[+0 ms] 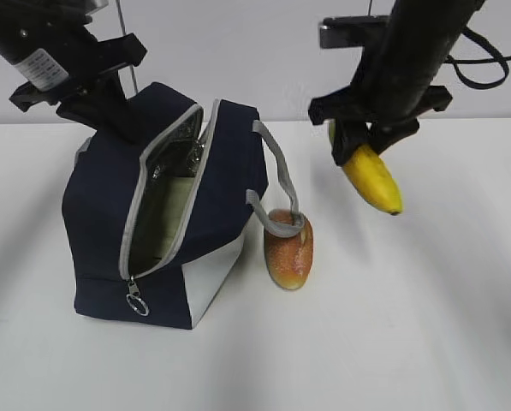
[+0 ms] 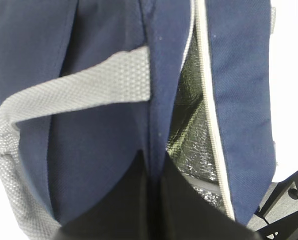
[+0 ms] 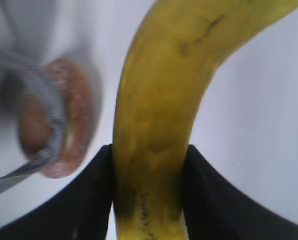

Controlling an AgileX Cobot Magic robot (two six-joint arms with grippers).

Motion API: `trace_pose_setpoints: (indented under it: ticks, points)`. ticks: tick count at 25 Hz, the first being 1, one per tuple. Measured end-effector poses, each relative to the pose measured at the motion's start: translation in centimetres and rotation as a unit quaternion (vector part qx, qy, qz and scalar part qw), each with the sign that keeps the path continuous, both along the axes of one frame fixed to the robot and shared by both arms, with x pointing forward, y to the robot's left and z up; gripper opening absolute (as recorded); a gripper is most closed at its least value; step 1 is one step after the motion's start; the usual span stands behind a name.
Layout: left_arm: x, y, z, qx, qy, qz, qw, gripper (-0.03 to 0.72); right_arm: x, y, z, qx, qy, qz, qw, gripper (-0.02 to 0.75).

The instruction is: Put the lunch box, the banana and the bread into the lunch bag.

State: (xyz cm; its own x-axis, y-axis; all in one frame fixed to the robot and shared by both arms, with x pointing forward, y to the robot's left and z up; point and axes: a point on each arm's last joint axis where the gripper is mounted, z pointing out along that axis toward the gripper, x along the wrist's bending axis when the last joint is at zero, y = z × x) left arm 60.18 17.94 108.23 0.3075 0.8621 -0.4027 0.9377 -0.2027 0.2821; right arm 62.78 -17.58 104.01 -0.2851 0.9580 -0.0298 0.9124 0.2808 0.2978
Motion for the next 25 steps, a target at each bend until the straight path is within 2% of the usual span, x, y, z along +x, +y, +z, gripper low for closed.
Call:
trace_pose_setpoints:
  ticks: [3,6,10,13,17,25]
  points:
    - [0.0,0.0,0.0,0.000,-0.002,0.001,1.000,-0.003,-1.0,1.8,2.0,0.107,0.010,0.018,0.994,0.291]
    - [0.1,0.0,0.0,0.000,-0.004,0.002,1.000,-0.003,-1.8,3.9,2.9,0.214,0.033,0.049,0.975,0.291]
    - [0.1,0.0,0.0,0.000,-0.005,0.002,1.000,-0.003,-2.5,6.1,4.0,0.318,0.051,0.079,0.943,0.291]
    - [0.1,0.0,0.0,0.000,-0.005,0.002,1.000,-0.003,-2.6,7.4,4.1,0.375,0.065,0.088,0.921,0.291]
    - [0.1,0.0,0.0,0.000,-0.005,0.002,1.000,-0.003,-2.0,8.9,2.4,0.412,0.094,0.088,0.902,0.291]
    - [0.1,0.0,0.0,-0.001,-0.006,0.002,1.000,-0.003,-0.1,10.0,-2.1,0.408,0.110,0.052,0.905,0.291]
